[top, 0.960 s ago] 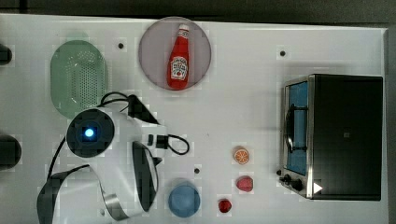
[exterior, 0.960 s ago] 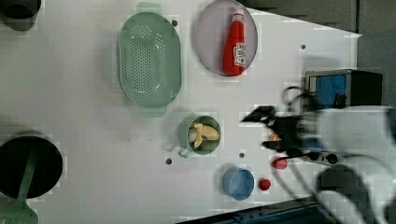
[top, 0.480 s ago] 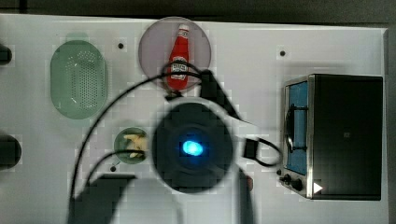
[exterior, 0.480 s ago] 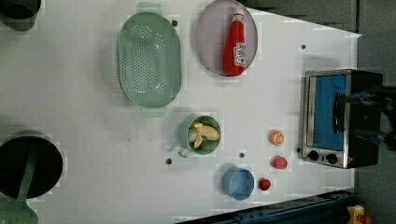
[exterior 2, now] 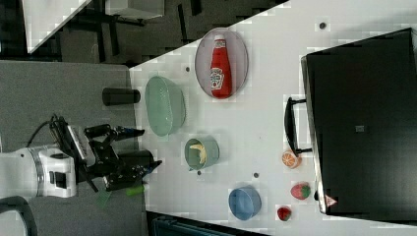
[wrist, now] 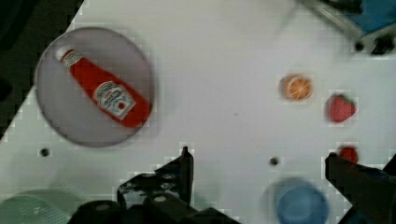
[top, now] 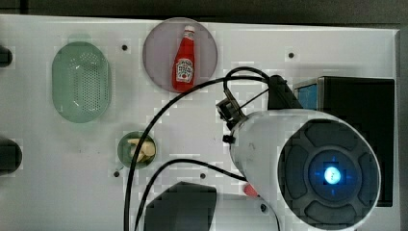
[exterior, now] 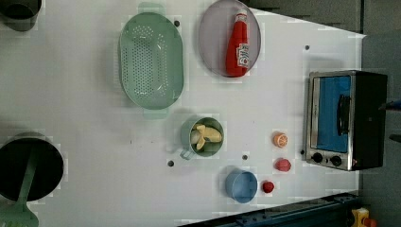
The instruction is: Pick Banana and place it in mug.
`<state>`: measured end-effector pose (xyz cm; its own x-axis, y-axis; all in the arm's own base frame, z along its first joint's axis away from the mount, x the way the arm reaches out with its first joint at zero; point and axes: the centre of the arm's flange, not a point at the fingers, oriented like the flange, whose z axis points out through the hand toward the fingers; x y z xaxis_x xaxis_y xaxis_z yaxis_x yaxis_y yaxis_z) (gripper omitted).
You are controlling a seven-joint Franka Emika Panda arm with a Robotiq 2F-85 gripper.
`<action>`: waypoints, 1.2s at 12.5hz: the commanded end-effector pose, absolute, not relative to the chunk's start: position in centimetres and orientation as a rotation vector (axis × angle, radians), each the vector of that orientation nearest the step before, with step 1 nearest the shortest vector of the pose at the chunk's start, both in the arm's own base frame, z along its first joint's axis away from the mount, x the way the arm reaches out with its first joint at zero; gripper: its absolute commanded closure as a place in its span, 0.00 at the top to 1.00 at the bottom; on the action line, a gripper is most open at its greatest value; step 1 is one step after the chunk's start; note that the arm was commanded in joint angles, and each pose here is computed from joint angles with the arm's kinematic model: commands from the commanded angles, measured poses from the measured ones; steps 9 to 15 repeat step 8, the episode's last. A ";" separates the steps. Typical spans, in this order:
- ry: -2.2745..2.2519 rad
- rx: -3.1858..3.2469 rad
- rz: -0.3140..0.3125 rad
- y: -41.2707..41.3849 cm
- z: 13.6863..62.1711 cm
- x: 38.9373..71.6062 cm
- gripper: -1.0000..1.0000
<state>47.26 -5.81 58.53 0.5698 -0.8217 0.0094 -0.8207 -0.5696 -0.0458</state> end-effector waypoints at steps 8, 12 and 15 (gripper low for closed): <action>1.359 -2.851 0.106 -5.5 57.2 46.5 1.00; 1.359 -2.851 0.106 -5.5 57.2 46.5 1.00; 1.359 -2.851 0.106 -5.5 57.2 46.5 1.00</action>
